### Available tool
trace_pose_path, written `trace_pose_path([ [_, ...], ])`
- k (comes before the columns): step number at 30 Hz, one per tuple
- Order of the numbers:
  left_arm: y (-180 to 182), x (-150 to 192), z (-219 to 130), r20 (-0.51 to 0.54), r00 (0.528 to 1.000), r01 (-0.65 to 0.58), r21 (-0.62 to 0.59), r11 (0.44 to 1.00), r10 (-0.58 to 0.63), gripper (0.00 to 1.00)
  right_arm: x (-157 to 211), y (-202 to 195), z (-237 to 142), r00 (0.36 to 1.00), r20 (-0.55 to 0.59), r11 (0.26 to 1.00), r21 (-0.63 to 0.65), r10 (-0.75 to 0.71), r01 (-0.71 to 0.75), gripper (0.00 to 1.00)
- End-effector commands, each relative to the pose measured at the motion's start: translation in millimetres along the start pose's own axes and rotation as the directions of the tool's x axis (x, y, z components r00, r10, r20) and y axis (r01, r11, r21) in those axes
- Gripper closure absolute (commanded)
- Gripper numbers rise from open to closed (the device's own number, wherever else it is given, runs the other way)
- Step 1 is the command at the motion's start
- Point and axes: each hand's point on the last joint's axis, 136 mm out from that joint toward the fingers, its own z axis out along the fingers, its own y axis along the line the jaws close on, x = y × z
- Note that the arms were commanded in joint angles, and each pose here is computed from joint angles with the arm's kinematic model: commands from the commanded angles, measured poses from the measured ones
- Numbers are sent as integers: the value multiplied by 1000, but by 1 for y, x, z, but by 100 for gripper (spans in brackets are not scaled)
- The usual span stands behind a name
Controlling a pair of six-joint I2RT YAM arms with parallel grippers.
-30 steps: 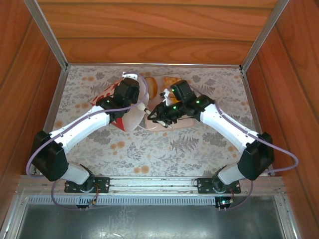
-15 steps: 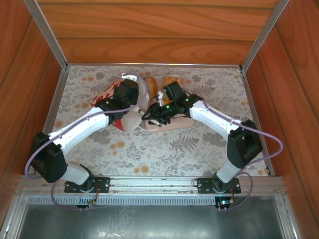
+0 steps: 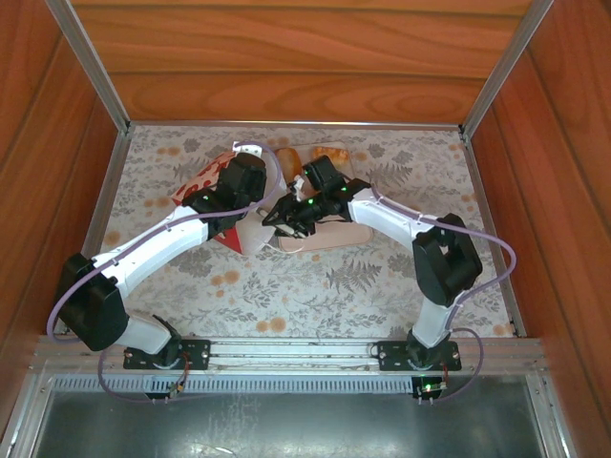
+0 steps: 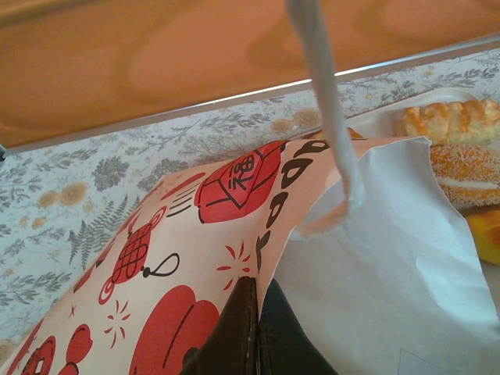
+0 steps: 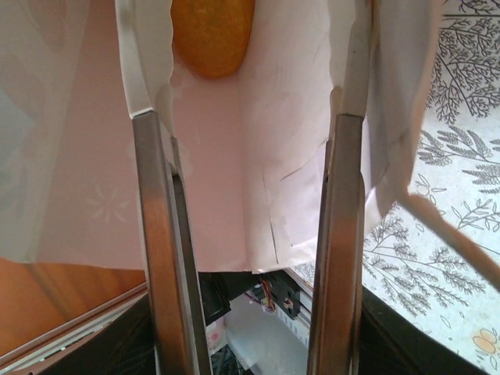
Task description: Take the fake bread out of the paper bag
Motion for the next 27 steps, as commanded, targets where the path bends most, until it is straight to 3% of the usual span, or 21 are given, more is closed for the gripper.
trace_pose_path([
  [1, -5, 8, -2, -18, 1000, -1, 12, 1000, 1, 100, -5, 23, 1, 1000, -9, 997, -72, -29, 29, 46],
  [20, -5, 10, 1, -23, 1000, -17, 3, 1000, 17, 100, -21, 21, 13, 999, -40, 994, -110, 8, -13, 44],
  [27, -3, 8, 1, -16, 1000, -22, -13, 1000, 21, 100, -7, 9, 13, 996, -88, 997, -81, 10, -18, 49],
])
